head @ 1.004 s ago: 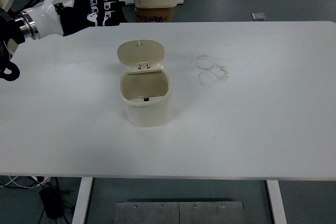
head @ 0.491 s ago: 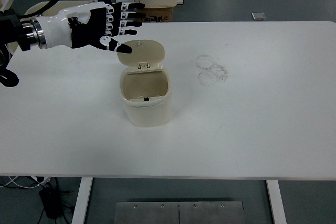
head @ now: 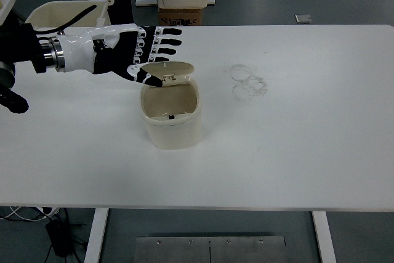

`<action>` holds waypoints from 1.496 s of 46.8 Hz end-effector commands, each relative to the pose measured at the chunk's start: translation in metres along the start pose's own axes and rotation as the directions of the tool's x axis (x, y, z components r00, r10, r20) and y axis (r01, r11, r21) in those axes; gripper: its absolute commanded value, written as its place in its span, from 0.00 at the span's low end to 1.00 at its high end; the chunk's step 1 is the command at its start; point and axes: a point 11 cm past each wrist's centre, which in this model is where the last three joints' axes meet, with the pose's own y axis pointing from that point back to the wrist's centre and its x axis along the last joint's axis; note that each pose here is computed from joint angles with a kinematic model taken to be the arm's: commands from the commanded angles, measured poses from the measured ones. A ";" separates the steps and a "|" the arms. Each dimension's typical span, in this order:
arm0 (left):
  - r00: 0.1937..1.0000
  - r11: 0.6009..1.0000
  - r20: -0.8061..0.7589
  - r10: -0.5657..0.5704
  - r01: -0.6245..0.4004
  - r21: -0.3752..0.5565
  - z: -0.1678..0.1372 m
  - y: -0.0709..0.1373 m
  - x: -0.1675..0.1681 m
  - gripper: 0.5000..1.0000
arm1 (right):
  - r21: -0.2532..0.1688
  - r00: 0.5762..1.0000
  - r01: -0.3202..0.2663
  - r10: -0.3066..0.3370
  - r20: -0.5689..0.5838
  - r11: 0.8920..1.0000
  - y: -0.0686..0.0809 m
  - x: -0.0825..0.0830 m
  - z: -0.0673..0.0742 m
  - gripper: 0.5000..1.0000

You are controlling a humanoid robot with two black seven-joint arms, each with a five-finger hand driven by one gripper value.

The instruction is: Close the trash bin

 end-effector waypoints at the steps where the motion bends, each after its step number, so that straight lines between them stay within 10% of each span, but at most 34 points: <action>1: 1.000 1.000 0.001 -0.023 0.022 0.011 -0.003 -0.002 -0.007 1.00 | 0.000 1.000 0.000 0.000 0.000 1.000 0.000 0.000 0.000 0.99; 70: 0.994 0.987 -0.068 -0.085 0.093 0.131 -0.059 0.006 -0.037 1.00 | 0.000 1.000 0.000 0.000 0.000 1.000 0.000 0.000 0.000 0.99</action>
